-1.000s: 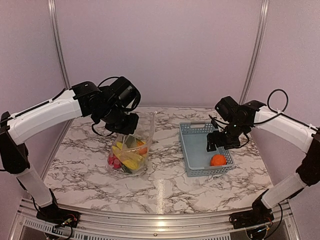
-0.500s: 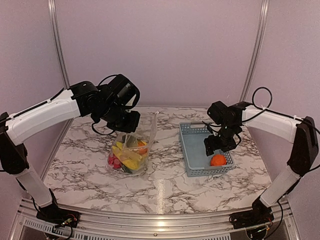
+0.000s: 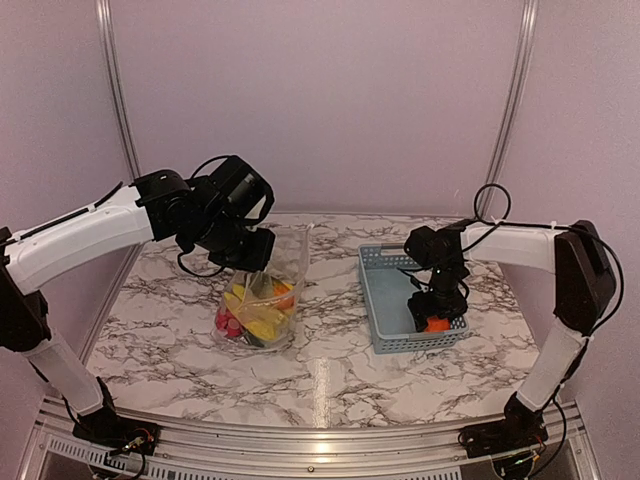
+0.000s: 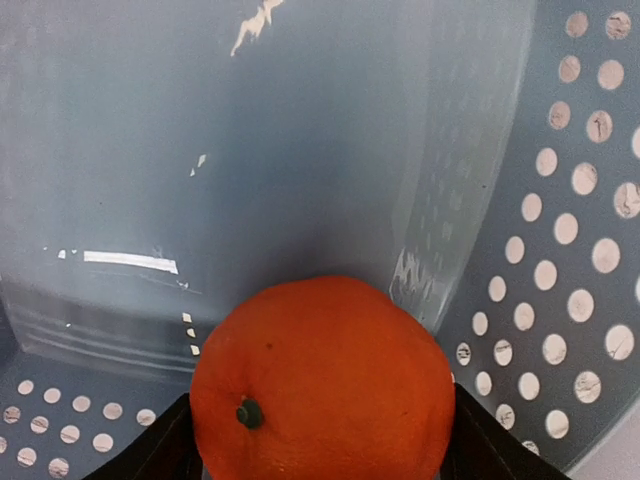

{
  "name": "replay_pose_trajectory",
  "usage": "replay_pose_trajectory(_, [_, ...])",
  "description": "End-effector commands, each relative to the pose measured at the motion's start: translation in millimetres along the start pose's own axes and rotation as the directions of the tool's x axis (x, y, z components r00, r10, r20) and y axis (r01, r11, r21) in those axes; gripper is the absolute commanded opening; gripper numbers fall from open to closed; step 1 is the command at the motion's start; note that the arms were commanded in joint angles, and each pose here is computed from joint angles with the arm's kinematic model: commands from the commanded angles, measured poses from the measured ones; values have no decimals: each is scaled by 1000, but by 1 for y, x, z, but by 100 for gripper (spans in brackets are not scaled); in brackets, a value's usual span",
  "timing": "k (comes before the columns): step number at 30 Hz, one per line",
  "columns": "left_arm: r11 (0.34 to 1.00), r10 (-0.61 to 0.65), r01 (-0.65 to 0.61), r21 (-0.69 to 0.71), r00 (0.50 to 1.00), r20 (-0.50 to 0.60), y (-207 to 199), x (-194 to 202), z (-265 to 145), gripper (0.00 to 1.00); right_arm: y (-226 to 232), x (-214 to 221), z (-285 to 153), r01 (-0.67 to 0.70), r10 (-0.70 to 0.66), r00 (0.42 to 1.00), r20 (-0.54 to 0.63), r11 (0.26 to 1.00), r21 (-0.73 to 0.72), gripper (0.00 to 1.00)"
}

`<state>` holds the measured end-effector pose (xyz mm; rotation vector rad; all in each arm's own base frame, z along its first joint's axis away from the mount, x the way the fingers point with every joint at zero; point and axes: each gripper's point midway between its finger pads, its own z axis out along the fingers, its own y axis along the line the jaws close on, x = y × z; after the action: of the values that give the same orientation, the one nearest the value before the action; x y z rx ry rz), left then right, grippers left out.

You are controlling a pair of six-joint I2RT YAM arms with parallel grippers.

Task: Place the food in the zip-top bag and seal the zipper
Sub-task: Pick up the fake fruit from the bin.

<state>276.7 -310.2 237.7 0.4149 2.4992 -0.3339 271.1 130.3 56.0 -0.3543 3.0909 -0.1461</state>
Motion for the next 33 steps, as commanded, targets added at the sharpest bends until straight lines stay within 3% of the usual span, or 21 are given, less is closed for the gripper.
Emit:
replay_pose_trajectory(1, [1000, -18, 17, 25, 999, 26, -1, -5, -9, 0, 12, -25, -13, -1, 6, 998, 65, 997, -71, 70])
replay_pose_trajectory(5, [999, -19, 18, 41, 999, 27, -6, -8, -7, 0, 15, -45, -39, 6, 5, 992, 124, 996, -89, 62])
replay_pose_trajectory(13, [998, -6, 5, 69, 1000, 11, -16, -13, 2, 0, 17, -82, -133, 0, 49, 948, 313, 988, -154, 61])
replay_pose_trajectory(16, [997, -4, 3, 80, 1000, 7, -20, -14, 4, 0, 30, -92, -174, 45, 59, 913, 404, 969, -243, 60])
replay_pose_trajectory(20, [996, 1, 0, 91, 1000, -6, -22, -13, 6, 0, 73, -89, -239, 234, 80, 817, 571, 859, -456, 60])
replay_pose_trajectory(23, [996, 8, -6, 91, 1000, -20, -22, -10, 10, 0, 98, -79, -263, 311, 145, 783, 604, 751, -583, 59])
replay_pose_trajectory(33, [997, 2, 0, 83, 1000, -30, -18, -7, 11, 0, 179, -65, -284, 504, 73, 746, 662, 588, -633, 58])
